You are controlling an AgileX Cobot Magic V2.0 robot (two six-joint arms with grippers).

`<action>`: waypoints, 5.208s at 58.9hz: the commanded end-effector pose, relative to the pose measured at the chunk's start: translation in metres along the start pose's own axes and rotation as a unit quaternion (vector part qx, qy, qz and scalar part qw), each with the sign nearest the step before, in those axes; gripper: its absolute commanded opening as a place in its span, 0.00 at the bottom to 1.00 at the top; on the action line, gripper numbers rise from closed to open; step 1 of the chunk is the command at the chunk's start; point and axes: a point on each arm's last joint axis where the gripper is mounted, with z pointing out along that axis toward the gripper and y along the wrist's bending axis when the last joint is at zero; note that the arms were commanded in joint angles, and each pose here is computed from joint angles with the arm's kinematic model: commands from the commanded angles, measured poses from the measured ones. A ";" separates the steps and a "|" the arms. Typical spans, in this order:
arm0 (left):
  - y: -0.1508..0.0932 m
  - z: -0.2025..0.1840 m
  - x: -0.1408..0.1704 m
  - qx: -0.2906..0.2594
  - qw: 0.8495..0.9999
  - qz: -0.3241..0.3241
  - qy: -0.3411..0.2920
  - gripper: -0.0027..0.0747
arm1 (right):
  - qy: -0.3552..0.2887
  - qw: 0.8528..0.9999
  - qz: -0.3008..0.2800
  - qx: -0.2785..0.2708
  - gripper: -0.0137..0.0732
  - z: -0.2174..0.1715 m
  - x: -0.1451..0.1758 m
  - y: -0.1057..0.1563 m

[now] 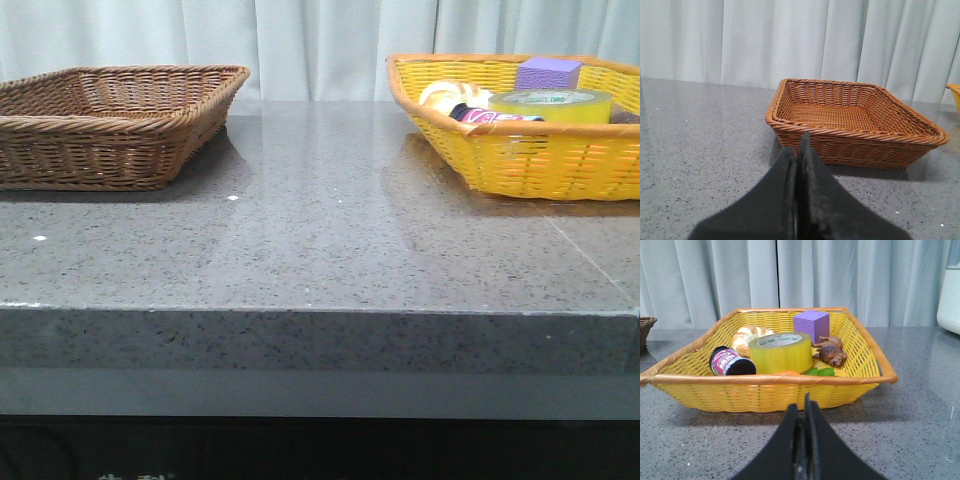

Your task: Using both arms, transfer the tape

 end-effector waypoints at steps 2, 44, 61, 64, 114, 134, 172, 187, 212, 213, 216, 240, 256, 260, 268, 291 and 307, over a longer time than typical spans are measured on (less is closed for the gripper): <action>0.001 -0.001 0.005 0.001 1.000 -0.007 -0.029 0.01 | -0.065 0.998 -0.006 0.000 0.08 -0.003 -0.018 0.001; 0.000 -0.001 0.002 0.002 0.999 -0.007 -0.041 0.01 | -0.079 0.997 -0.006 0.000 0.08 -0.004 -0.020 0.001; -0.002 -0.004 -0.030 0.005 0.998 -0.007 -0.064 0.01 | -0.071 0.997 -0.002 -0.002 0.08 -0.009 -0.051 0.003; -0.003 -0.007 -0.043 0.005 0.998 -0.007 -0.065 0.01 | -0.070 0.998 -0.002 -0.003 0.08 -0.012 -0.064 0.005; -0.015 0.070 -0.188 -0.003 0.988 -0.005 0.152 0.01 | 0.167 0.986 -0.014 0.007 0.08 0.078 -0.192 0.014; -0.011 0.112 -0.165 -0.019 0.975 0.024 0.219 0.03 | 0.280 0.960 -0.013 0.013 0.13 0.131 -0.151 0.011; -0.060 0.123 -0.161 0.131 0.968 0.041 0.211 0.74 | 0.360 0.932 0.013 0.038 0.78 0.200 -0.155 0.003; -0.091 0.110 -0.160 0.226 0.950 0.052 0.211 0.74 | 0.396 0.917 0.024 0.039 0.78 0.251 -0.164 0.002; -0.096 0.108 -0.160 0.240 0.946 0.053 0.211 0.74 | 0.455 0.890 0.033 0.016 0.78 0.343 -0.144 0.001; -0.096 0.108 -0.160 0.240 0.946 0.053 0.211 0.74 | 0.457 0.889 0.033 0.016 0.78 0.347 -0.141 0.001; -0.096 0.108 -0.160 0.240 0.946 0.053 0.211 0.74 | 0.464 0.885 0.031 0.015 0.78 0.356 -0.135 0.000; -0.096 0.108 -0.160 0.240 0.946 0.053 0.211 0.74 | 0.493 0.870 0.020 0.010 0.78 0.410 -0.088 -0.006; -0.096 0.108 -0.160 0.240 0.946 0.053 0.211 0.74 | 0.512 0.859 0.021 0.008 0.54 0.419 -0.069 -0.008; -0.096 0.108 -0.160 0.240 0.946 0.053 0.211 0.74 | 0.512 0.859 0.021 0.008 0.45 0.419 -0.069 -0.008; -0.096 0.108 -0.160 0.240 0.946 0.053 0.211 0.74 | 0.508 0.861 0.021 0.007 0.37 0.419 -0.076 -0.007; -0.096 0.108 -0.160 0.240 0.946 0.053 0.211 0.74 | 0.484 0.875 0.015 -0.010 0.37 0.383 -0.154 0.006; -0.096 0.108 -0.160 0.240 0.946 0.053 0.211 0.74 | 0.447 0.888 -0.033 -0.101 0.37 0.351 -0.195 0.070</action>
